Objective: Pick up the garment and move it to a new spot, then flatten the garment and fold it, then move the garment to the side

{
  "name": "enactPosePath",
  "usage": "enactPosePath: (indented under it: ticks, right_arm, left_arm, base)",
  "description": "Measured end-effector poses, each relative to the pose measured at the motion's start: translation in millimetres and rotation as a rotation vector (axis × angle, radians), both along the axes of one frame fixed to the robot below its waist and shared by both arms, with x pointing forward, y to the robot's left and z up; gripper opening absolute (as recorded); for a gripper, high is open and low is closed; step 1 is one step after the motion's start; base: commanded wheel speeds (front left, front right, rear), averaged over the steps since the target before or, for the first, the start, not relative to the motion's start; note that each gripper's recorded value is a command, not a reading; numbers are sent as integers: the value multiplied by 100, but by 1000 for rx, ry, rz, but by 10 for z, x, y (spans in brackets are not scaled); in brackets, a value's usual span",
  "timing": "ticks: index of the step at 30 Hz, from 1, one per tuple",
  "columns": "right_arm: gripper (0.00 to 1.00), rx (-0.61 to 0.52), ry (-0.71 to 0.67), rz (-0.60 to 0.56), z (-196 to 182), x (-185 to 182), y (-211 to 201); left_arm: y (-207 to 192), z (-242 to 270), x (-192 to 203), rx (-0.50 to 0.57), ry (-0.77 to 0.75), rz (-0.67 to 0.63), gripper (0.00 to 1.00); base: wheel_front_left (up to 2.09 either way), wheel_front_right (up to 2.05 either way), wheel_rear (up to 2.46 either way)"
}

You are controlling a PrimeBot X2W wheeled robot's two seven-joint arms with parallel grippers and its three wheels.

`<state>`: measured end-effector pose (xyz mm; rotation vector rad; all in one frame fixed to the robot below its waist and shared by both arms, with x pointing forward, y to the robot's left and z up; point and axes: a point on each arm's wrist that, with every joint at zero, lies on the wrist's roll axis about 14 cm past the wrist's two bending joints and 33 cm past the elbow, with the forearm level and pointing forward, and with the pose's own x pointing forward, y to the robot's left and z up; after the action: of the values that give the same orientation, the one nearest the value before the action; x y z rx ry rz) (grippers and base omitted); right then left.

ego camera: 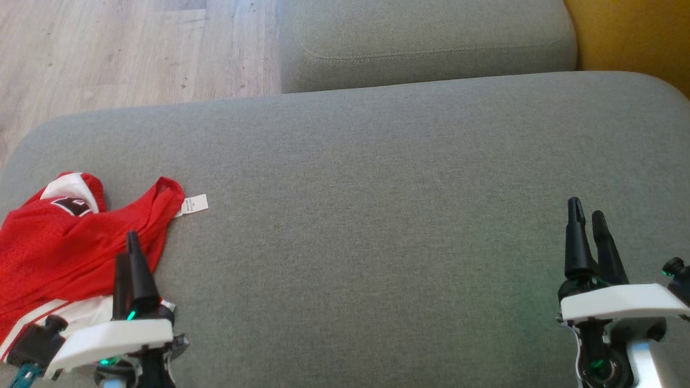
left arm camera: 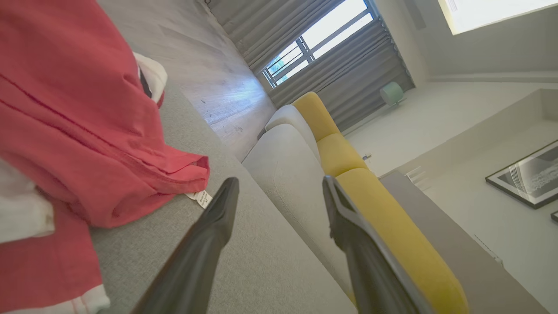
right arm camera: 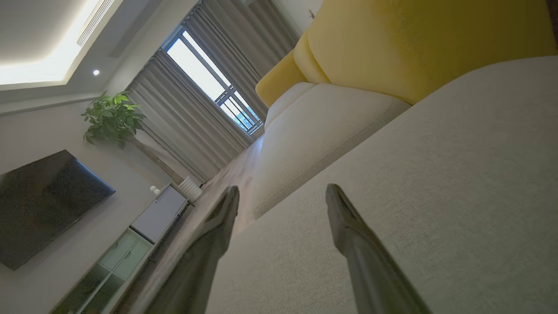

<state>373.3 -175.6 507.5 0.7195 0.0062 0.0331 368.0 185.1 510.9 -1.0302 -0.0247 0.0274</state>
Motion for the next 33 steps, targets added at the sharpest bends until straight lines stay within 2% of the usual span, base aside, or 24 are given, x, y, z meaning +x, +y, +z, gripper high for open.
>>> enactPosePath:
  ticks: [8, 26, 33]
  right_arm:
    - [100, -136, -18, 8, 20, -5, 26]
    - [100, -413, -58, 43, 35, -25, 135]
    - [100, -496, -80, 54, 62, -30, 171]
  left_arm:
    - [-171, 45, 4, 156, -17, -42, 100]
    - [-588, -98, -64, 627, -20, -171, 100]
    - [-682, -176, -108, 737, -22, -214, 100]
  base:
    - [0, 0, 0]
    - [0, 0, 0]
    - [0, 0, 0]
